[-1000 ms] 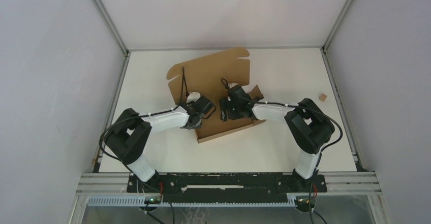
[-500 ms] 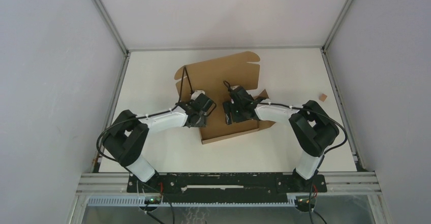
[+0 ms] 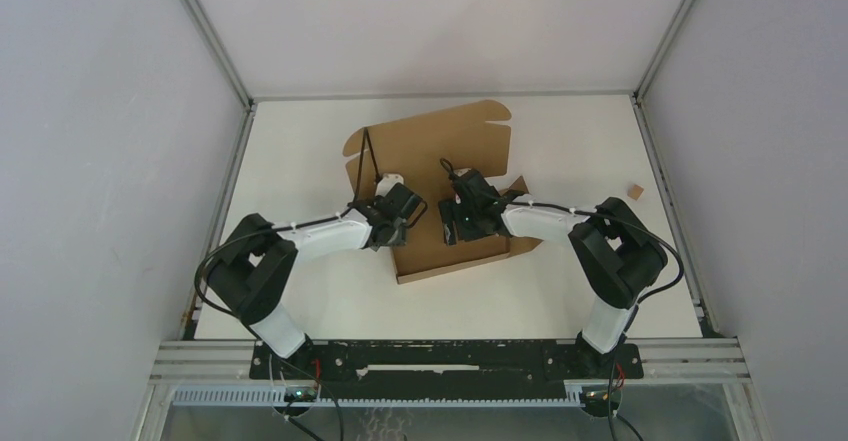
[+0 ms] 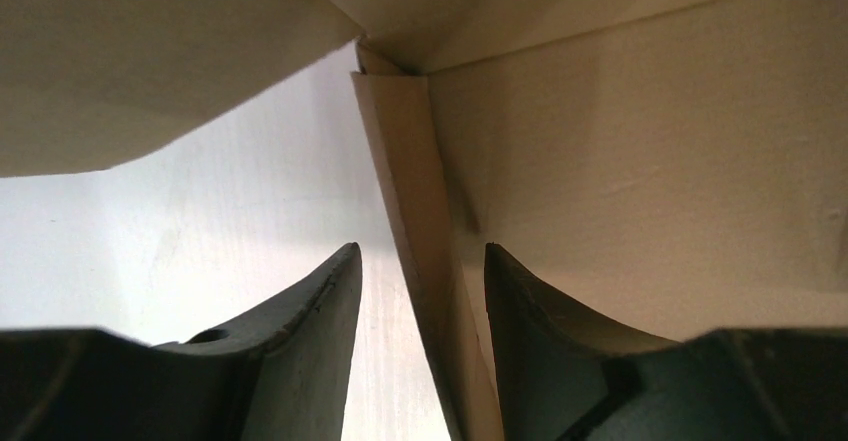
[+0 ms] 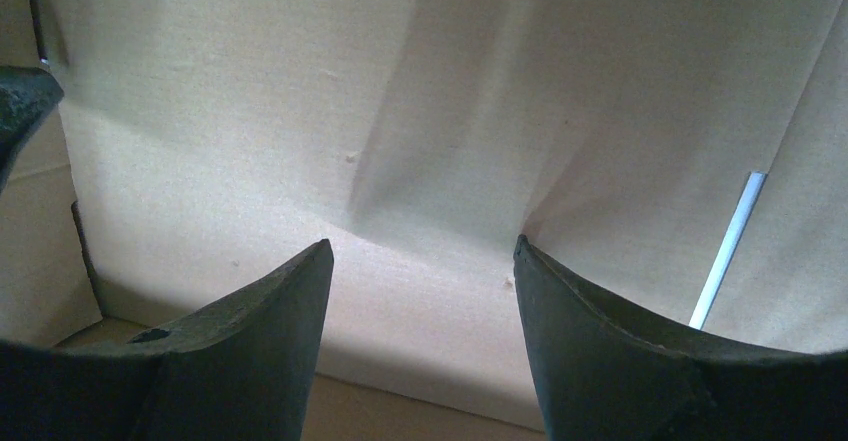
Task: Fold the paper box
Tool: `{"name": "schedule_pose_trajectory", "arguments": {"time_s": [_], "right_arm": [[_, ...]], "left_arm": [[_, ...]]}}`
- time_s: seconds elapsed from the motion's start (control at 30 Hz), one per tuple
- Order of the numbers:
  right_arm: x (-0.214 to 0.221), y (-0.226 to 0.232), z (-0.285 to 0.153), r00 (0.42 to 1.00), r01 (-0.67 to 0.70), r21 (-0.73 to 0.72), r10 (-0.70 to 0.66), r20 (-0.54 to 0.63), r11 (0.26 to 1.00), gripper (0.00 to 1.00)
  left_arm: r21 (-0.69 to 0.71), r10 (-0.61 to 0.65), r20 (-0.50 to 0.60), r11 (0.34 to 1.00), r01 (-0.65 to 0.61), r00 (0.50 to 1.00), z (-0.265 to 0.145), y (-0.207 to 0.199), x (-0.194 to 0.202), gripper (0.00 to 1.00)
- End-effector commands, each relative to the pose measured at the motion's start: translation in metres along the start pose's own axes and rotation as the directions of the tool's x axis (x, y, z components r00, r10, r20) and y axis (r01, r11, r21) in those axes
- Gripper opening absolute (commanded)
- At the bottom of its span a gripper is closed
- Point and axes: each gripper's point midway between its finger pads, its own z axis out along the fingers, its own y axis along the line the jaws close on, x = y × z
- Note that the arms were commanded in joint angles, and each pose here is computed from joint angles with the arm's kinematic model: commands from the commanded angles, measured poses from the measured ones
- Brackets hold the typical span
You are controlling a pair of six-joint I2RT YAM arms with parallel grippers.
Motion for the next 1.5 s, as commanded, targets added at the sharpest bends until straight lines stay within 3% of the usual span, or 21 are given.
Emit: {"name": "schedule_pose_trajectory", "arguments": {"time_s": [0.0, 0.33, 0.4, 0.53, 0.63, 0.7, 0.97, 1.33, 1.47], "right_arm": [[0.037, -0.016, 0.001, 0.992, 0.000, 0.034, 0.004, -0.122, 0.999, 0.76], [0.038, -0.014, 0.003, 0.992, 0.000, 0.027, 0.003, -0.125, 1.000, 0.76], [0.038, -0.014, 0.004, 0.992, 0.001, 0.024, 0.003, -0.125, 1.000, 0.76], [0.039, -0.013, 0.004, 0.992, 0.003, 0.022, 0.000, -0.126, 1.000, 0.76], [0.039, -0.013, 0.004, 0.992, 0.003, 0.022, 0.000, -0.126, 1.000, 0.76], [0.039, -0.012, 0.003, 0.992, 0.003, 0.019, -0.001, -0.126, 1.000, 0.76], [0.038, -0.009, 0.002, 0.992, -0.001, 0.007, 0.002, -0.124, 1.000, 0.76], [0.028, -0.011, -0.007, 0.998, -0.021, 0.008, 0.022, -0.064, 1.000, 0.78], [0.018, -0.007, -0.012, 0.999, -0.025, -0.020, 0.025, -0.032, 0.999, 0.78]], "left_arm": [[-0.042, -0.058, 0.153, 0.997, 0.065, 0.986, -0.013, 0.008, -0.044, 0.53], [-0.153, -0.054, 0.184, 0.985, 0.083, 0.981, -0.008, 0.021, -0.052, 0.50], [-0.158, -0.050, 0.178, 0.984, 0.079, 0.983, -0.005, 0.020, -0.052, 0.45], [-0.163, -0.041, 0.167, 0.984, 0.069, 0.985, -0.001, 0.019, -0.049, 0.19], [-0.168, -0.038, 0.162, 0.984, 0.065, 0.986, 0.000, 0.020, -0.046, 0.14], [-0.169, -0.042, 0.161, 0.983, 0.069, 0.986, -0.001, 0.021, -0.045, 0.17], [-0.209, -0.049, 0.167, 0.974, 0.084, 0.985, -0.009, 0.036, -0.040, 0.48], [-0.155, -0.124, 0.242, 0.974, 0.164, 0.962, -0.041, 0.036, -0.067, 0.50], [-0.126, -0.133, 0.253, 0.978, 0.169, 0.958, -0.045, 0.031, -0.076, 0.54]]}}
